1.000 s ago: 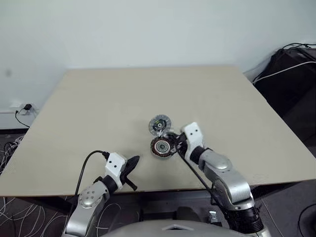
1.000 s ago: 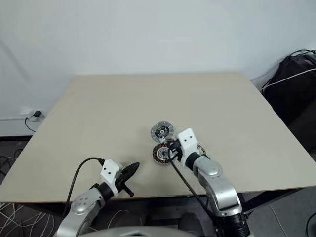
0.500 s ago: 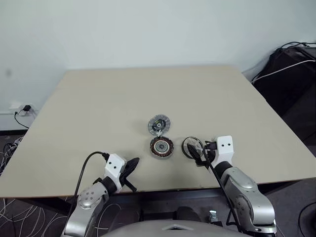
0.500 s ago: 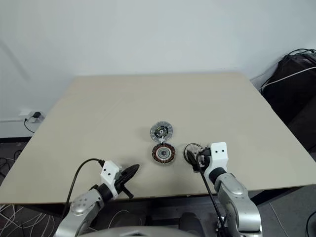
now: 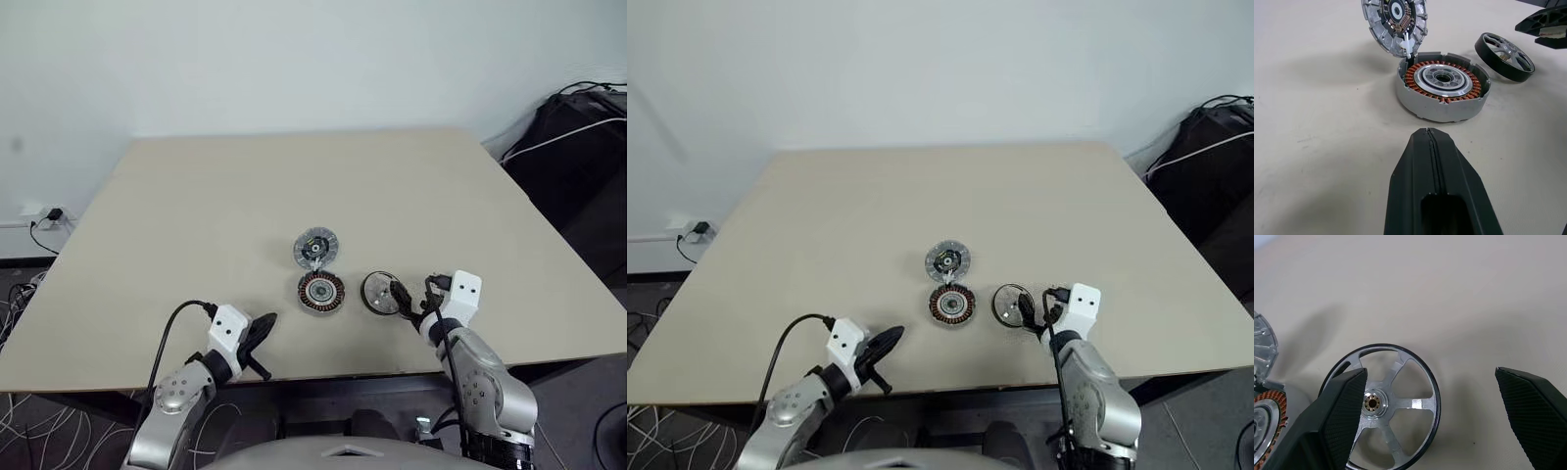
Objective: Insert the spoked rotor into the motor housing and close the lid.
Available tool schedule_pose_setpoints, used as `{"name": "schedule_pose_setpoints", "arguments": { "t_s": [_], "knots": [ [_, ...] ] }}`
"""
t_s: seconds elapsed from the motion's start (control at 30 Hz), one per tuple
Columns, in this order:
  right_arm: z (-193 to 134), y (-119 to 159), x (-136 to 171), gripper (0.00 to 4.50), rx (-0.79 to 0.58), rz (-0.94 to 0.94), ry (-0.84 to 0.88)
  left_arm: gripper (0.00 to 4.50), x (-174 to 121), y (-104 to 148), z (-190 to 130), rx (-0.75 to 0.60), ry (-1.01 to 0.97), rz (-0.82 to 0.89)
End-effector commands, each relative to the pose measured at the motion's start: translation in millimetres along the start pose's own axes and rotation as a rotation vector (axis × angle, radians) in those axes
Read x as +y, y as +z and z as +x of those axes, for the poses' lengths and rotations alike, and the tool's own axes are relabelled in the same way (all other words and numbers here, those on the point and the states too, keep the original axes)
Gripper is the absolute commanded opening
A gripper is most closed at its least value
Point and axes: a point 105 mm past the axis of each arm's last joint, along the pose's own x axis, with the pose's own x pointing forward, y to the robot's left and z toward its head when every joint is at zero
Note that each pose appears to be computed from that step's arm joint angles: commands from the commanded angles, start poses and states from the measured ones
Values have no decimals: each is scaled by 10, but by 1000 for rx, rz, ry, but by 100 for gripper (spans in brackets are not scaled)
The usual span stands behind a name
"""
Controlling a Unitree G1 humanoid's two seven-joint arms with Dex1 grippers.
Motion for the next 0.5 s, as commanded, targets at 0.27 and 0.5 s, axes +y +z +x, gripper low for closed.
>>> {"name": "schedule_pose_setpoints", "arguments": {
  "t_s": [0.27,0.5],
  "knots": [
    [50,-5,177,448,37,110,88,0,31,124,4,-45,13,18],
    [65,-25,238,448,46,123,100,0,35,135,12,-48,11,20]
  ]
}}
